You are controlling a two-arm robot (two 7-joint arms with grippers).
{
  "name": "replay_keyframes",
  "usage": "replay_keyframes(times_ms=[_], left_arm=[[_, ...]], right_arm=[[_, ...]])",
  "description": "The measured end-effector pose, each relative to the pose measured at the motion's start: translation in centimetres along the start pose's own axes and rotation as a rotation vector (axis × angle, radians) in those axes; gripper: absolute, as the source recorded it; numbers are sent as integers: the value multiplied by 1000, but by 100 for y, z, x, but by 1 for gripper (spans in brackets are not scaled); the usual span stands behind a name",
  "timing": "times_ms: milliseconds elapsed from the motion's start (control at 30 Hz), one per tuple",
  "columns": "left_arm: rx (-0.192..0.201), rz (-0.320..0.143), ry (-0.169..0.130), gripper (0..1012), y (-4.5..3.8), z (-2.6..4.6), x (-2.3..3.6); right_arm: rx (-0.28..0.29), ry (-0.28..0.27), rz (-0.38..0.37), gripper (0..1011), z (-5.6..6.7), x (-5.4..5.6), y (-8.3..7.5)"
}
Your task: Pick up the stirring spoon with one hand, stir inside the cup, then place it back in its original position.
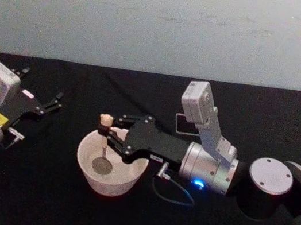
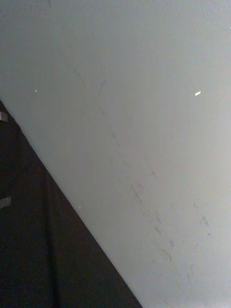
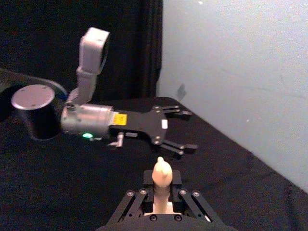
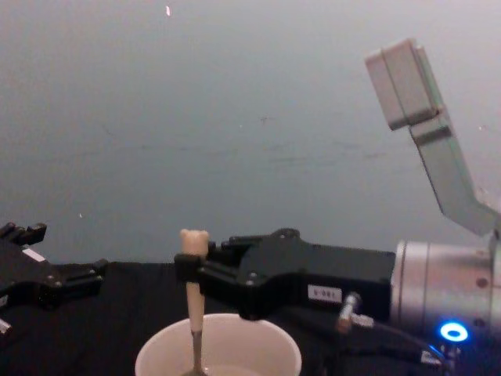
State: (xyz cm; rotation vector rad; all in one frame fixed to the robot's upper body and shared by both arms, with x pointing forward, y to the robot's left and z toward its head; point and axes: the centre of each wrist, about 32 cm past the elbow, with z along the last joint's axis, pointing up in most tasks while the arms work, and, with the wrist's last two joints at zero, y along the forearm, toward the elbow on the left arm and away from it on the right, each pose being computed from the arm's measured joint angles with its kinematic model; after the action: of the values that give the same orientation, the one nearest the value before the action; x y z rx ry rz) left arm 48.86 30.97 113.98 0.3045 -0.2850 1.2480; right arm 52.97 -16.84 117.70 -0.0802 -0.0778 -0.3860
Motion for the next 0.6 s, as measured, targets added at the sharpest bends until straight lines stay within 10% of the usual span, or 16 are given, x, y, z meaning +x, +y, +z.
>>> replay_keyframes(times_ms=[600], left_arm=[[0,0,0,1002,0,0,0]], right_arm=[[-16,-13,-99,207,-22,216,-104]])
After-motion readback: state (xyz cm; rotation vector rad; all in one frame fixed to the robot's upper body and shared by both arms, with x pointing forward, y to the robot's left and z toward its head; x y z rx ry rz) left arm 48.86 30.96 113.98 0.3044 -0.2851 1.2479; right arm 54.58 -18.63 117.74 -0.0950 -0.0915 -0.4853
